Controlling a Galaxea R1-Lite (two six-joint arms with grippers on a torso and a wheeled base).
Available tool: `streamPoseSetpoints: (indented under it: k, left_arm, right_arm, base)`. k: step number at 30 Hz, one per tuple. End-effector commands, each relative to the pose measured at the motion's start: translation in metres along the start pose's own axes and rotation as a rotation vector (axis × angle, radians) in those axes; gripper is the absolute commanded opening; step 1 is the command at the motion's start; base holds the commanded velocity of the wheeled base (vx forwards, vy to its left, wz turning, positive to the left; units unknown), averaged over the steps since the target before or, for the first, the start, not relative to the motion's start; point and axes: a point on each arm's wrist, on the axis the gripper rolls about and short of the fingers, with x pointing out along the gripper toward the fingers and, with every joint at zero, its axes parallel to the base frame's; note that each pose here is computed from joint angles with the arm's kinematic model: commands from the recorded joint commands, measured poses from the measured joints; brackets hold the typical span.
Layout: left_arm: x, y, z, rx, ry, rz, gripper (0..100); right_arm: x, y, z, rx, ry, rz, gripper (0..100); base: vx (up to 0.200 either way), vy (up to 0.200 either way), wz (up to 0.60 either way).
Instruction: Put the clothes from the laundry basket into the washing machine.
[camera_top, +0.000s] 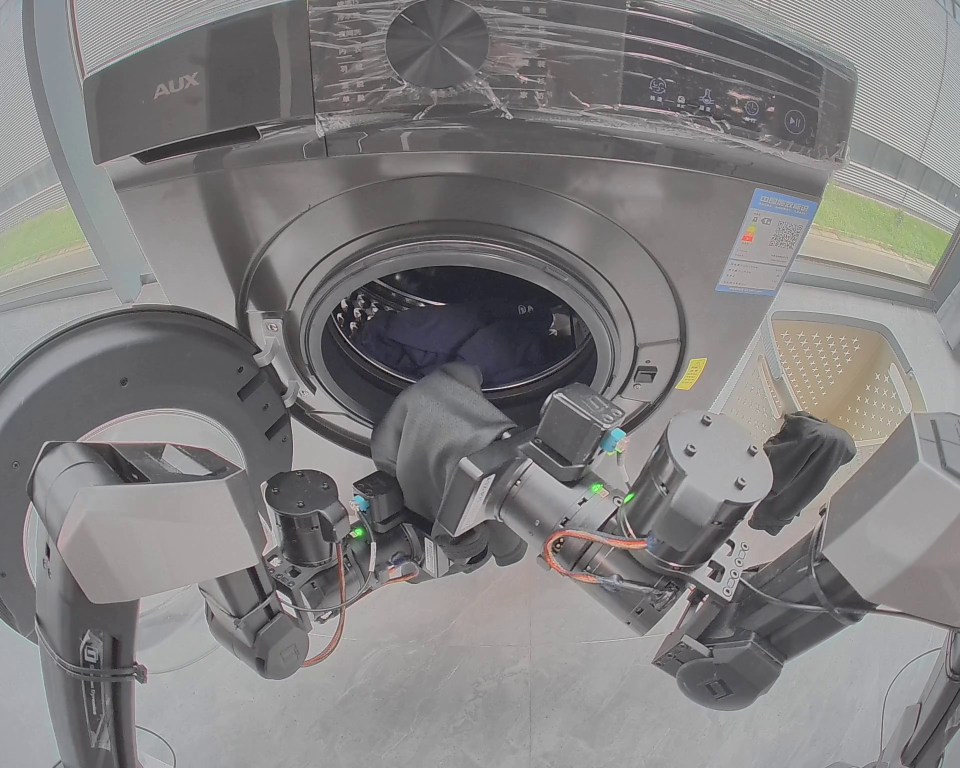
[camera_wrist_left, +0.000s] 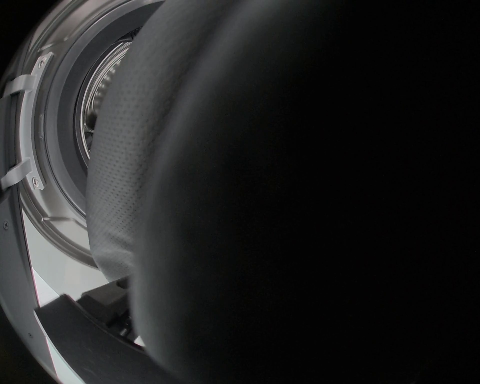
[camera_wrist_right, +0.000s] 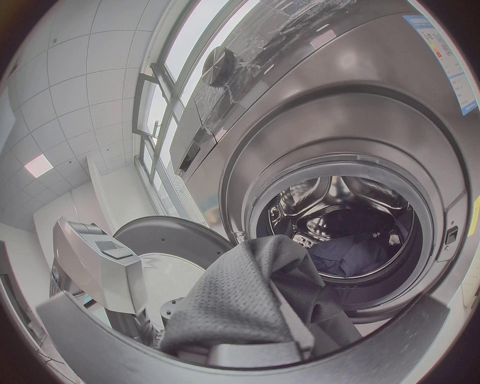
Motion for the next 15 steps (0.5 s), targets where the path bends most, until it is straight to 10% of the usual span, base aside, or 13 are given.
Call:
streamPoseSetpoints:
  k: [1, 8, 9, 15]
  left_arm:
    - [0.015, 0.004, -0.005, -0.012, -0.023, 0.034, 100]
    - [0.022, 0.011, 0.006, -0.035, -0.082, 0.111, 100]
    - [0.021, 0.012, 0.007, -0.035, -0.083, 0.119, 0]
    - [0.012, 0.014, 0.023, -0.042, -0.114, 0.159, 0]
  right_arm:
    - [-0.002, 0.002, 0.003, 0.004, -0.007, 0.006, 0]
    - [-0.005, 0.000, 0.002, 0.007, 0.002, -0.002, 0]
    - [-0.006, -0.005, 0.001, 0.005, 0.006, -0.019, 0]
    - [-0.009, -0.035, 0.009, -0.009, 0.000, -0.118, 0]
  base:
    - [0.000, 0.000, 0.00]
    - [0.000, 0.000, 0.00]
    - [0.000, 0.000, 0.00]
    - [0.000, 0.000, 0.00]
